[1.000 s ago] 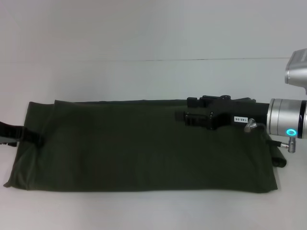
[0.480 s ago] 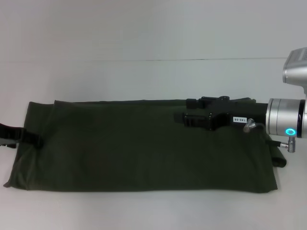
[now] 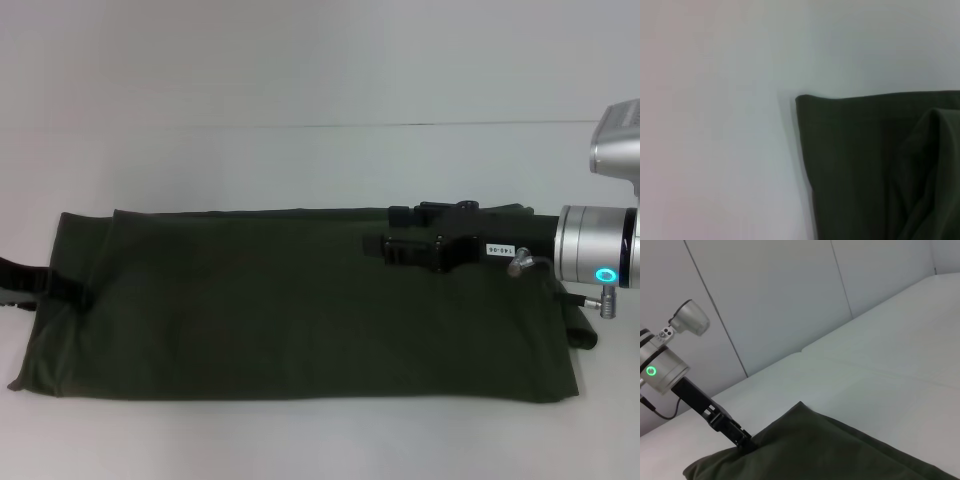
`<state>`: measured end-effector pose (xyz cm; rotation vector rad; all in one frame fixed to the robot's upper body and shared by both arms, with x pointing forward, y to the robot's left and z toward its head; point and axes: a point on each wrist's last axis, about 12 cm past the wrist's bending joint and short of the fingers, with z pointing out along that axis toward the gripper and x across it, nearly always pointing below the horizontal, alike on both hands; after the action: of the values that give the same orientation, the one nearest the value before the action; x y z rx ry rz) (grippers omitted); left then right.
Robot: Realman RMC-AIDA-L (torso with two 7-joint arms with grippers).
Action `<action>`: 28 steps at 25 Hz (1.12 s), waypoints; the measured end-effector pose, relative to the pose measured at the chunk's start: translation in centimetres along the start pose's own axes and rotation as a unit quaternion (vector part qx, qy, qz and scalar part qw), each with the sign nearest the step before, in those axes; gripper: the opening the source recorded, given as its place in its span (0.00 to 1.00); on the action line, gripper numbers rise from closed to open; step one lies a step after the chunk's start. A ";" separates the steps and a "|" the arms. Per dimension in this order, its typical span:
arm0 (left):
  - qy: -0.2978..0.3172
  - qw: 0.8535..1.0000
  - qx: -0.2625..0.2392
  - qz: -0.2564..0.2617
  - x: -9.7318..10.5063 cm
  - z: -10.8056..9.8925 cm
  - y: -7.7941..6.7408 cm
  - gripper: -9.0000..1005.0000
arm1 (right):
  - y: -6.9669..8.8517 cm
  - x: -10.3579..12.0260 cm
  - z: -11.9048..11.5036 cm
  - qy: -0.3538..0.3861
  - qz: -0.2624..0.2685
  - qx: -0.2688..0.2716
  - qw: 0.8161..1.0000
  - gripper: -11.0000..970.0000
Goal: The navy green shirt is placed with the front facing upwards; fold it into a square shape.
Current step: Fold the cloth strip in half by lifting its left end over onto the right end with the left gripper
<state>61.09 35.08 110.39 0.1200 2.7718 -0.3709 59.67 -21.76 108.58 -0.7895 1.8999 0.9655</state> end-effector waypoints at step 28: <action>0.012 0.999 0.036 -0.016 0.0 0.0 -0.5 0.82 | 0.0 0.0 0.0 0.000 0.000 0.000 1.000 0.74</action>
<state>61.02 34.58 110.50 0.0999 2.7882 -0.4816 59.68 -21.76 108.58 -0.7895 1.9000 0.9648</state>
